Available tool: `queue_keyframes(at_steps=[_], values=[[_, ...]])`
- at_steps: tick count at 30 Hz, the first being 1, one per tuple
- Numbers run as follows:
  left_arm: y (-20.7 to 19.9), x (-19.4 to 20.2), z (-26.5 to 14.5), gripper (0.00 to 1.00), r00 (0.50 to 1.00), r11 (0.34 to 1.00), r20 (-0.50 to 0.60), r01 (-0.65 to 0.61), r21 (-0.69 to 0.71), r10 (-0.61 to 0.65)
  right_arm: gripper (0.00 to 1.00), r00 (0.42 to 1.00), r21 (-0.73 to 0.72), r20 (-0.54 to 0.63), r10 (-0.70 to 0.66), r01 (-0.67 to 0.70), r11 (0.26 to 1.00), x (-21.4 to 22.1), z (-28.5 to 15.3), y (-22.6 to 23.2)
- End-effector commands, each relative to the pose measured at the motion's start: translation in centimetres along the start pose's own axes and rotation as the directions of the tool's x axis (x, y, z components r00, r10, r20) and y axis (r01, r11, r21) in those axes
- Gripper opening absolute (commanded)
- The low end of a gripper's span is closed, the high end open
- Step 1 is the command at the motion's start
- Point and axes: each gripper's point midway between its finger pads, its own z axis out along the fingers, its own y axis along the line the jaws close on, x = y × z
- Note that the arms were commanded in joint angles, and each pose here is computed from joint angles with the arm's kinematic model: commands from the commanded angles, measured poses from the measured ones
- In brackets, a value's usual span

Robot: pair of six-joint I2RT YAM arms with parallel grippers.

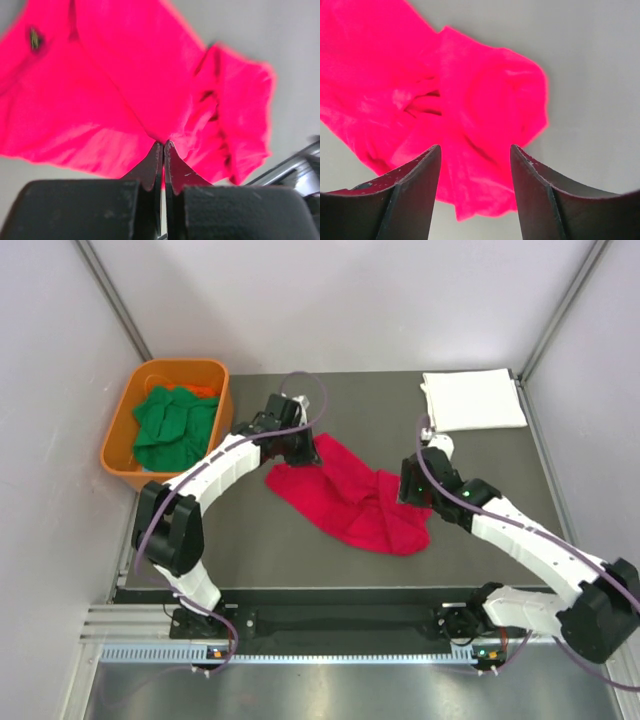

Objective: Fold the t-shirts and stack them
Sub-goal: Flatten the tshirt out

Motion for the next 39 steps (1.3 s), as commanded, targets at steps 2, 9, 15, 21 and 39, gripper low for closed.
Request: queue_keyframes(at_steps=[2,9,15,21,39], values=[[-1.0,-2.4,-1.2,0.00,0.999,0.998,0.015,0.047,0.038,-0.048,0.56,0.994,-0.157,0.001,-0.107,0.106,0.982,-0.9,2.4,4.1],[1.4,-6.2,-1.3,0.00,0.989,0.993,0.096,0.116,0.000,-0.115,0.61,0.994,-0.188,-0.084,-0.076,0.059,0.980,3.3,4.8,6.2],[2.4,-10.3,-2.3,0.00,0.969,0.985,0.176,0.170,0.020,-0.171,0.61,0.993,-0.079,-0.096,-0.066,0.058,0.995,7.1,6.6,4.6],[1.7,-12.1,-2.9,0.00,0.960,0.982,0.204,0.185,0.043,-0.190,0.25,0.992,0.124,-0.067,-0.109,0.117,0.985,6.3,7.6,1.5],[0.9,-8.4,-15.6,0.00,0.929,0.996,0.365,0.080,-0.033,-0.062,0.19,0.951,0.296,0.061,0.304,-0.308,0.904,3.1,-4.2,-10.7]])
